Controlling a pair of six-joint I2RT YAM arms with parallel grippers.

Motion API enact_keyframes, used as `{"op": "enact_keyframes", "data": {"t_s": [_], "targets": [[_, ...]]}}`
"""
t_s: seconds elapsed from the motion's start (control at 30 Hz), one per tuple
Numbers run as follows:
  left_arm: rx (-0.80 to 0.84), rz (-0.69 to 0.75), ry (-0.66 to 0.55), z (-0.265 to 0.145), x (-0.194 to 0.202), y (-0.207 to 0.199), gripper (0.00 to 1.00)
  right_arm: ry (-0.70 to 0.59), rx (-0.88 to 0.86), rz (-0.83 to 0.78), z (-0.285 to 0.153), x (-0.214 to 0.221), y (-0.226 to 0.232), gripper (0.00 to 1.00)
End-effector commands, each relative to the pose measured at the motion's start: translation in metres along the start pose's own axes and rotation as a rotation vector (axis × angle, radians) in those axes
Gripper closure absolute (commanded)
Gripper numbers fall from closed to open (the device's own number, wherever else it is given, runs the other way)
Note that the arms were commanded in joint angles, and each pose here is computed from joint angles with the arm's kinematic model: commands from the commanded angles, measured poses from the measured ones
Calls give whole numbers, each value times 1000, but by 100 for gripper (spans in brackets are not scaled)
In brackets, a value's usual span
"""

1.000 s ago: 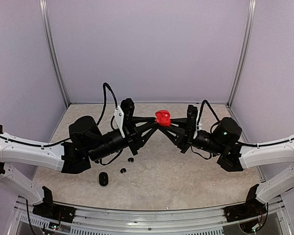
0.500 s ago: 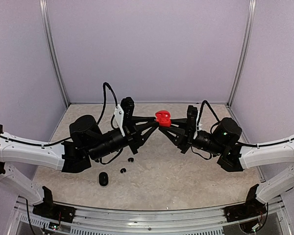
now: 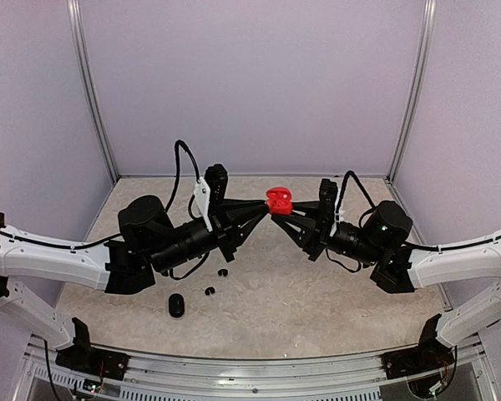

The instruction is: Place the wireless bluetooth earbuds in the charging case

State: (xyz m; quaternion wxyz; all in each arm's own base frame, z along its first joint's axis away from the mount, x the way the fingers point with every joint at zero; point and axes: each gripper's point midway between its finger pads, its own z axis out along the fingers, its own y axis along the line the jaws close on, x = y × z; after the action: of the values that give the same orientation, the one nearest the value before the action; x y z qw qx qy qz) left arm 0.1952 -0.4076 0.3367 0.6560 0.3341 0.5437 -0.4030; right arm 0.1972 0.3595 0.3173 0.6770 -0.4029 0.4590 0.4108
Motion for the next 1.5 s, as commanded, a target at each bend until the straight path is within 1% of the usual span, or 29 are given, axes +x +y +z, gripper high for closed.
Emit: {"op": "enact_keyframes", "data": {"t_s": [0.0,0.3,0.43,0.67,0.83,0.9,0.97,1.07,1.13,1.27,1.47], "targets": [[-55,13,10,2,-1,15,90,-51,-56,-16,-4,-16,13,89],[-73,21,29,4,4,18,97,-51,-61,-14,-5,-15,14,89],[-76,26,31,3,5,18,98,-54,-54,-15,-5,-16,13,88],[-62,36,12,-7,0,17,87,-57,-48,-25,-8,-17,13,88],[-61,18,8,-14,-3,24,82,-60,-82,-38,-11,-16,20,88],[-42,11,-14,-19,-11,26,80,-51,-88,-41,-12,-15,21,87],[12,-20,-32,-24,-17,20,80,-36,-85,-41,-11,-12,20,88],[101,6,-51,-29,-26,5,78,-26,-87,-35,-11,-10,21,88],[147,22,-38,-28,-24,-3,77,-23,-93,-31,-11,-9,22,88],[193,66,-10,-25,-17,-13,77,-14,-131,-29,-8,-7,27,88],[227,76,17,-20,-12,-19,77,-8,-173,-32,-7,-6,34,88]]}}
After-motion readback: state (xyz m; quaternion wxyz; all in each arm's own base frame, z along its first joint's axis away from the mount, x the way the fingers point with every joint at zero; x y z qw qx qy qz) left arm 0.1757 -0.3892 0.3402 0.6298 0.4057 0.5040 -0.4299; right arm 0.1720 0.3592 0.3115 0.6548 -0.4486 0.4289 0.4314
